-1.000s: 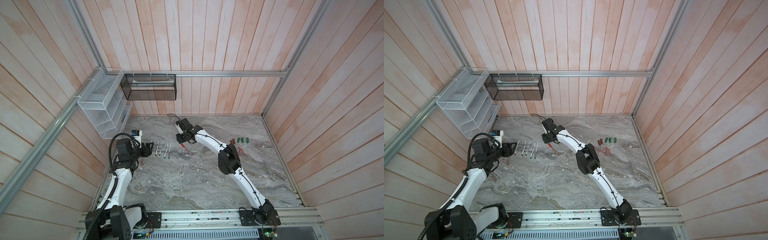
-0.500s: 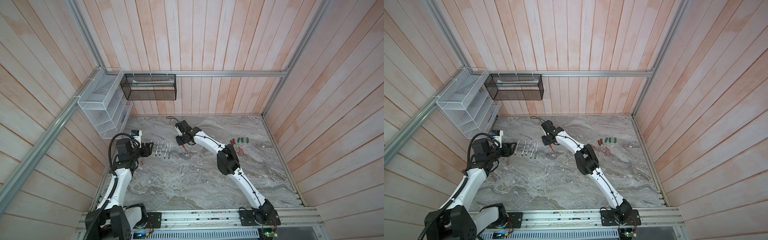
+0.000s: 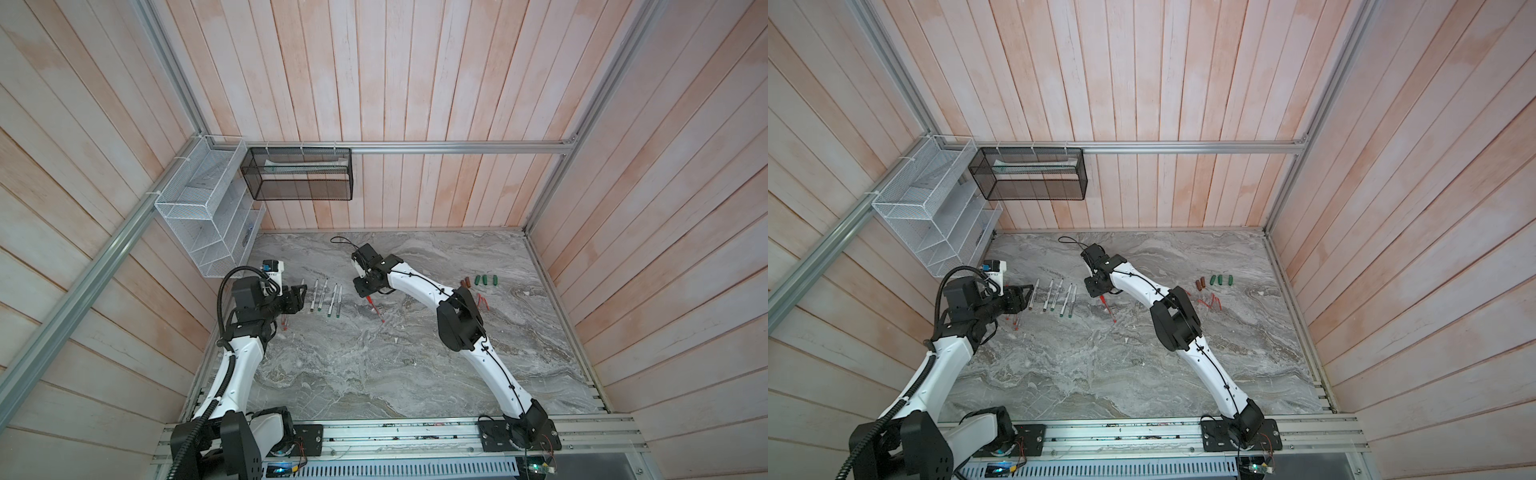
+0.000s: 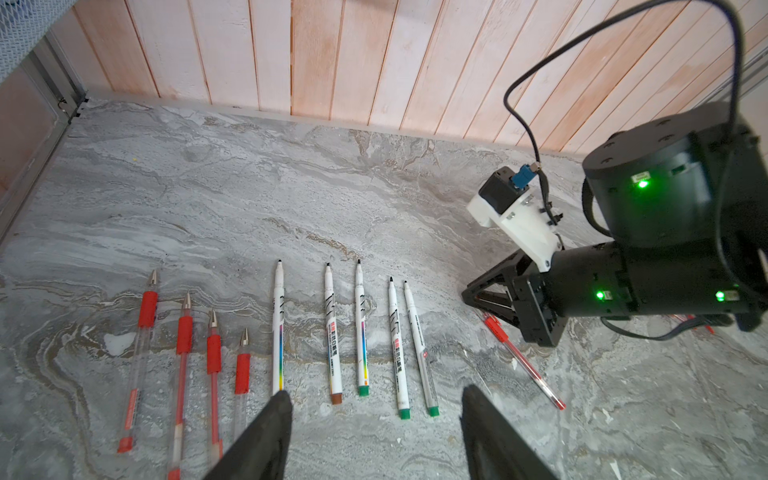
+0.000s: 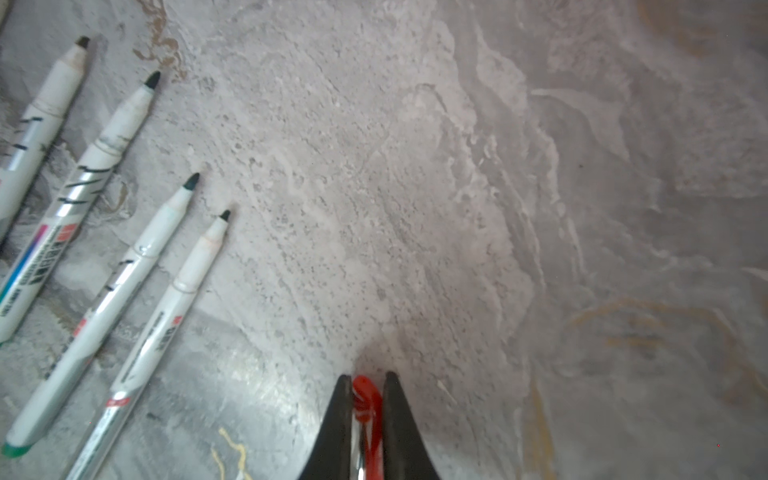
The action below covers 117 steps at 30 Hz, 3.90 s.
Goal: Open the pen caps
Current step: 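Close the right gripper on the pen's red cap and lift, then raise the pen upright with the right gripper while left moves to meet it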
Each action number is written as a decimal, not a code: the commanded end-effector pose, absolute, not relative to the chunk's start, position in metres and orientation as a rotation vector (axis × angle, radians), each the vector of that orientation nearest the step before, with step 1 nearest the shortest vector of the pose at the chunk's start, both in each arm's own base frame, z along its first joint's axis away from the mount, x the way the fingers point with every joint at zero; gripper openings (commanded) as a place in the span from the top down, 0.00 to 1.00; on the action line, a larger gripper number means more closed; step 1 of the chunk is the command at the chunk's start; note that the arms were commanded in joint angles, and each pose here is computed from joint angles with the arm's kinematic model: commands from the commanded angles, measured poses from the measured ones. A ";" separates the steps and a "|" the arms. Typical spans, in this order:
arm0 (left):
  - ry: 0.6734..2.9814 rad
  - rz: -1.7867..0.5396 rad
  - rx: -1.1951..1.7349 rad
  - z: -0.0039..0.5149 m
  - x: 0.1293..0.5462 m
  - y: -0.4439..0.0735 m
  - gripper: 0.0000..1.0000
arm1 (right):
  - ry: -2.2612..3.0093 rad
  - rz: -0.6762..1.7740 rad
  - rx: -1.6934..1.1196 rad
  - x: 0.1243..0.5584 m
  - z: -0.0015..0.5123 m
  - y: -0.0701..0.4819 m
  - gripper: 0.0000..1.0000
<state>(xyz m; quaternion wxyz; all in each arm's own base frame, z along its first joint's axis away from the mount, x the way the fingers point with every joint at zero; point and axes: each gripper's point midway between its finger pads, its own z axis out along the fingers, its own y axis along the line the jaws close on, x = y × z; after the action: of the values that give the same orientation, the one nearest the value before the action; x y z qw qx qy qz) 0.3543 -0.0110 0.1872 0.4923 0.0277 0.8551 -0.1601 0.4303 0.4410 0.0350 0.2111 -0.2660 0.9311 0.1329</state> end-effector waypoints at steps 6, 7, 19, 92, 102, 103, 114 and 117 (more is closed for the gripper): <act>1.992 -0.526 0.199 0.243 0.364 -0.043 0.34 | 2.511 0.528 -0.576 0.428 0.136 0.426 0.95; 1.976 -0.546 0.227 0.251 0.365 -0.050 0.34 | 2.483 0.561 -0.550 0.429 0.149 0.425 0.95; 1.847 -0.973 0.343 0.278 0.366 -0.127 0.34 | 2.274 0.988 -0.234 0.416 0.225 0.390 1.00; 2.689 -0.147 0.673 0.014 0.317 -0.089 0.88 | 2.058 0.779 0.068 0.334 0.246 0.205 0.45; 2.633 -0.314 0.736 0.037 0.311 -0.137 1.00 | 2.032 0.841 0.073 0.336 0.254 0.215 0.45; 2.613 -0.361 0.706 0.048 0.316 -0.144 1.00 | 2.027 0.868 0.068 0.336 0.253 0.219 0.45; 2.026 -0.711 0.576 0.242 0.380 -0.192 1.00 | 1.944 1.141 -0.043 0.331 0.270 0.296 0.45; 1.963 -0.930 0.434 0.280 0.391 -0.187 1.00 | 1.906 1.220 -0.085 0.330 0.278 0.317 0.45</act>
<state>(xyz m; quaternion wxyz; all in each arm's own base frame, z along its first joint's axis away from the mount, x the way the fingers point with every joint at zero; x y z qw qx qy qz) 0.3848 -0.1820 0.2418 0.4360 0.2111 0.8287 -0.2803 0.3291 0.2946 0.2374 0.4053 -0.0173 0.8074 0.4285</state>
